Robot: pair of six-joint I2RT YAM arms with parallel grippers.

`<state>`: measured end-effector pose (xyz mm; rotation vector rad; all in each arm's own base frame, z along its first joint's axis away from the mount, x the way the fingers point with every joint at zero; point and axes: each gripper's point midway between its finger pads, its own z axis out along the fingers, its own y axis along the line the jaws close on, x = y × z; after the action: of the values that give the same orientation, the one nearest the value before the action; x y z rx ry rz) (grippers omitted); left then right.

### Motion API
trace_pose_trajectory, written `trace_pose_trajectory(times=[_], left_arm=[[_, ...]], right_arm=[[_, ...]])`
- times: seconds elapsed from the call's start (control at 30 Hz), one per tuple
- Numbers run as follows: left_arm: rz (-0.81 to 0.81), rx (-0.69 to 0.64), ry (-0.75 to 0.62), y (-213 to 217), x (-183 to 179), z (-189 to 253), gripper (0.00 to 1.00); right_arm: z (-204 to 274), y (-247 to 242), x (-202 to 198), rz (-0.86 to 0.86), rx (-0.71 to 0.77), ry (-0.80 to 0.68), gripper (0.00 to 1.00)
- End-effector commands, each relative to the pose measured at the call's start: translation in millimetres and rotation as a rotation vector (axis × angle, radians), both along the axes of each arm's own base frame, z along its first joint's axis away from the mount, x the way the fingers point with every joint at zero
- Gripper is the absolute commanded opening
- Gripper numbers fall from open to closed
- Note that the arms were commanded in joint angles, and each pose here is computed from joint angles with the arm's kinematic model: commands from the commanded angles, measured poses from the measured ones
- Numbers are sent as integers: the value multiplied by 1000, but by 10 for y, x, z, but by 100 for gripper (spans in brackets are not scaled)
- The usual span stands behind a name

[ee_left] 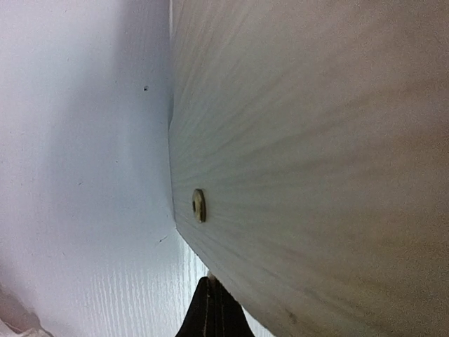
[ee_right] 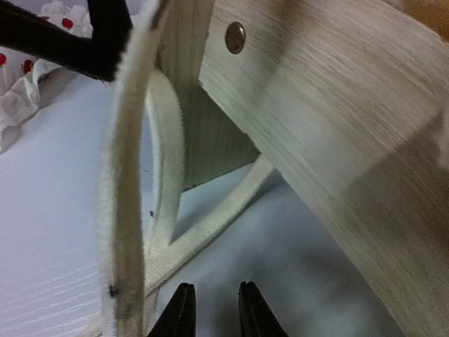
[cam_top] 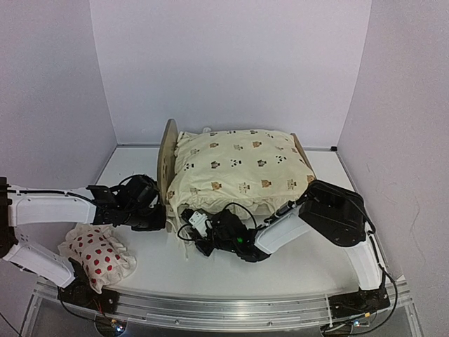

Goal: Set up the pet bed

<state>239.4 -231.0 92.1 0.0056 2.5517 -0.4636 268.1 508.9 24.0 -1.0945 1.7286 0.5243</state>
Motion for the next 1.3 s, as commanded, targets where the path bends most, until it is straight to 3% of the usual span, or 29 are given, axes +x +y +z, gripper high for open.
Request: trace_pose_trajectory(times=[0.0,0.43,1.27], left_arm=[[-75,-89,-70,-286,109,243,0],[-100,-118,-67,-351,92,249,0],[-137,-157,-56,-472,80,217,0]], right_arm=[[142,172,-87,116,72,17,26],[287,234,31,114,195,10,39],[478,391,-44,180,331,30,41]])
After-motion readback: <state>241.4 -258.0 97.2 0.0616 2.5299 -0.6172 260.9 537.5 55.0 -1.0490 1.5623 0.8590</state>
